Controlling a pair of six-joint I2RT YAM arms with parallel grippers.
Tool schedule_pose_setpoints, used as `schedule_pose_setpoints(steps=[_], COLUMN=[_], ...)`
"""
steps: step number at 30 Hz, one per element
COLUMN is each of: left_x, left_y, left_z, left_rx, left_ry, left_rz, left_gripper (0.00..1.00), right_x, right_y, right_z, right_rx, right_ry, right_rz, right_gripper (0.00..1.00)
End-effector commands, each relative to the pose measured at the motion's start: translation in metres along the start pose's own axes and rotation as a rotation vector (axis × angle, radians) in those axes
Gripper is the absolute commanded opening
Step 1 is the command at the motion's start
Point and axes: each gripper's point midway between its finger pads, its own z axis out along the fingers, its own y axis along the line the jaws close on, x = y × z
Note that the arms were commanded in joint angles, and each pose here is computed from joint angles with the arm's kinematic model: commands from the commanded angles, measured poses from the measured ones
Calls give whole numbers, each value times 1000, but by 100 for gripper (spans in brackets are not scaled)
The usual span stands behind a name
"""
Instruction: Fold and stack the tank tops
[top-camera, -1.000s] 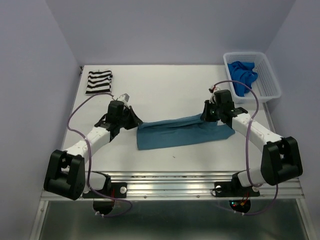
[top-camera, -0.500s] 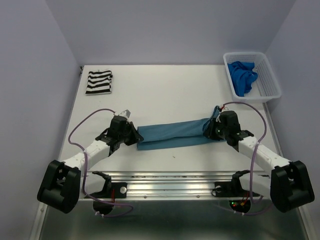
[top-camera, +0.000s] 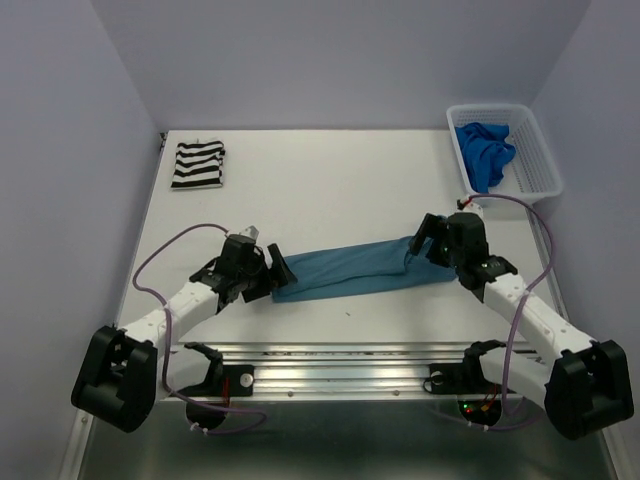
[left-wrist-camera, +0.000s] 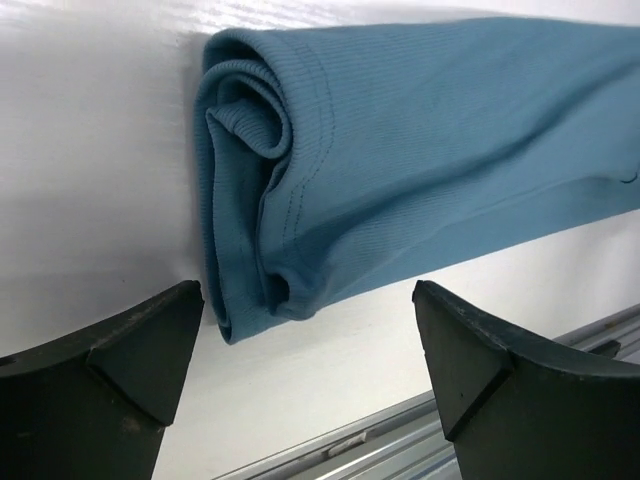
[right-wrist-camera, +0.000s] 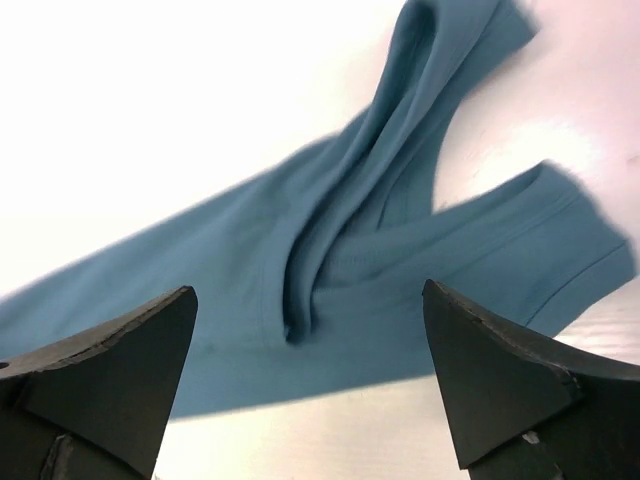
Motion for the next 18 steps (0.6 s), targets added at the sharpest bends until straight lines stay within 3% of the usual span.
schedule_pose_setpoints(steps=[1,4,9,15,18], left_x=[-26,-45,-71,-69,-59], left_y=[-19,-34,-65,-81,-81], left_z=[-23,-33,-35,-10,5], left_rx=[5,23,82,138,140], left_ry=[-84,-135,-172,-119,-67], left_rz=[23,50,106,136,139], left_gripper=[99,99,99,99,99], right_x=[-55,-83,-90,-83,-87], right_y=[-14,-16,-15,-32,-31], right_z=[3,7,49,88,95], right_rx=[192,277,332,433,441], right_ry=[-162,-214,-131,-38,-35], right_rz=[42,31,39,24,18], right_gripper=[100,100,100,100,93])
